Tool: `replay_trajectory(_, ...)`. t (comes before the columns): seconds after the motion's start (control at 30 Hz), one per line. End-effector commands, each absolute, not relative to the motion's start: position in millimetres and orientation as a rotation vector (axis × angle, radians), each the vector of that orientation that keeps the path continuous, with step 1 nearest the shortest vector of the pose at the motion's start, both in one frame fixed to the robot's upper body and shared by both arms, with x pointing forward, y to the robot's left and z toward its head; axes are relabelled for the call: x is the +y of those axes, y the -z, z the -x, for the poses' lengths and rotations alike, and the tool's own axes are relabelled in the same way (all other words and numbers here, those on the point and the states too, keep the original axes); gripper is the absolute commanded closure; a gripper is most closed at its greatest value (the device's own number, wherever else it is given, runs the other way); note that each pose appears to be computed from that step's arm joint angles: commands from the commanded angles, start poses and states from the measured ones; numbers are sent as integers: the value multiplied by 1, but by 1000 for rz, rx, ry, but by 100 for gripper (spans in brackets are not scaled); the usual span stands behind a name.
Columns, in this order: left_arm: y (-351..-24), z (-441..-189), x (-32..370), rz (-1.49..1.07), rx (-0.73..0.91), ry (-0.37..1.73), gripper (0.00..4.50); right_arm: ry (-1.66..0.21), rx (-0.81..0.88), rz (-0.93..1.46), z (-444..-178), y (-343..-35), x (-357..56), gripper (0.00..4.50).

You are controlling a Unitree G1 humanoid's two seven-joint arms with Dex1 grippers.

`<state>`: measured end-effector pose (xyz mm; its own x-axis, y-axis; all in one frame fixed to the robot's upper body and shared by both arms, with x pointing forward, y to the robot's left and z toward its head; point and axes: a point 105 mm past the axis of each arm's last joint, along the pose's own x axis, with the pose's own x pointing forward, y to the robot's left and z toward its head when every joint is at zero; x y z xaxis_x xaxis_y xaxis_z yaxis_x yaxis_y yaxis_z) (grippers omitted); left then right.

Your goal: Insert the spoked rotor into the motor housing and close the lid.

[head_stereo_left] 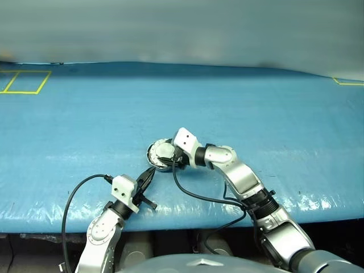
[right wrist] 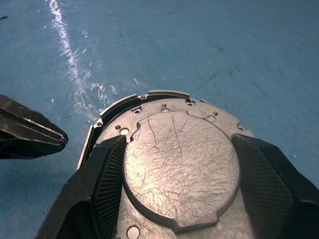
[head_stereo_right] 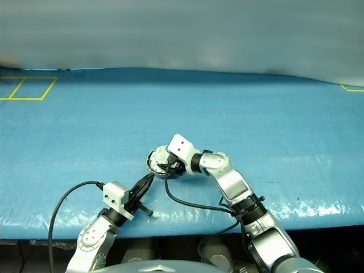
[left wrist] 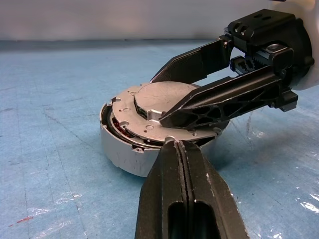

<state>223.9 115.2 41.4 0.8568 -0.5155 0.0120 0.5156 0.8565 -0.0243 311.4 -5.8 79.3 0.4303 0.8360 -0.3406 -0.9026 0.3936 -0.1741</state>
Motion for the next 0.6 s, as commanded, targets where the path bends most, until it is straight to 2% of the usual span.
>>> replay_trajectory(0.03,-51,-224,112,40,-52,551,450,-1105,174,353,-308,-94,-2,147)
replay_trajectory(0.6,-49,-223,111,40,-41,559,450,-1020,238,242,-302,-105,20,147)
